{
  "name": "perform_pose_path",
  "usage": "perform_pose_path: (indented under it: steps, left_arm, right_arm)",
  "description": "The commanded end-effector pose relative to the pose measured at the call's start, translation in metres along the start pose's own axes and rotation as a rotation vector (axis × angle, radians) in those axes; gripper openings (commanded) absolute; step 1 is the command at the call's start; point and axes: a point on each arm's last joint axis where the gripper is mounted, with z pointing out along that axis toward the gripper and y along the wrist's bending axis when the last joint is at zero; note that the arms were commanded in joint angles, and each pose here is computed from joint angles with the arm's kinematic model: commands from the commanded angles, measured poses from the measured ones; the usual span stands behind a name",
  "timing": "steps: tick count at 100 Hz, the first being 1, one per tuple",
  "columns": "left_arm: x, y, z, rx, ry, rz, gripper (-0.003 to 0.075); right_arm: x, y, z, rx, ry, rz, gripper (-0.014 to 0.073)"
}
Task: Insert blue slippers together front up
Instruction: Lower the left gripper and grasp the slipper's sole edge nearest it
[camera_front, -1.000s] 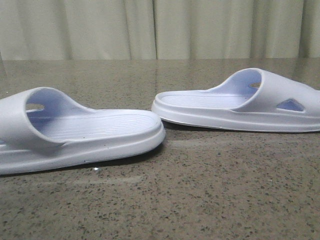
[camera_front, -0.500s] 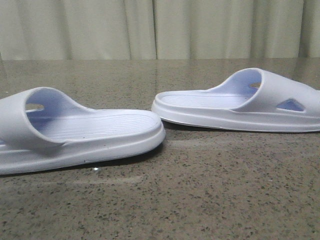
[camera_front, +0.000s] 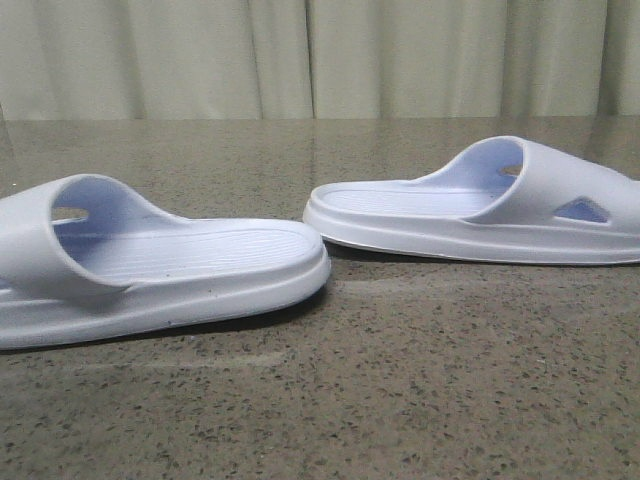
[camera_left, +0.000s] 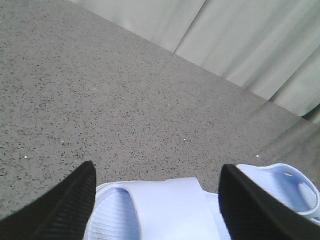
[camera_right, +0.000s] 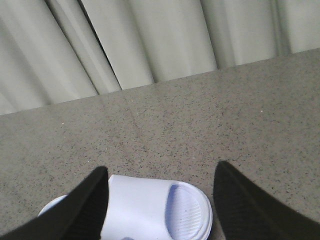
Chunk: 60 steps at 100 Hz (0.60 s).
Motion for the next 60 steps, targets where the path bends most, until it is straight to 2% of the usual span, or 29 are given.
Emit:
perform_pose_path:
  steps: [1, 27, 60]
  left_arm:
    - [-0.014, -0.005, 0.0, 0.004, -0.065, -0.001, 0.0477]
    - [0.001, 0.01, 0.019, -0.065, 0.033, -0.139, 0.0477]
    - [0.005, 0.021, 0.042, -0.141, 0.12, -0.228, 0.0475]
  right_arm:
    - [-0.017, 0.002, -0.001, -0.006, -0.113, 0.003, 0.0397]
    - [-0.017, 0.002, -0.001, -0.006, -0.116, 0.003, 0.0397]
    - [-0.016, 0.002, -0.001, -0.005, -0.107, 0.003, 0.0397]
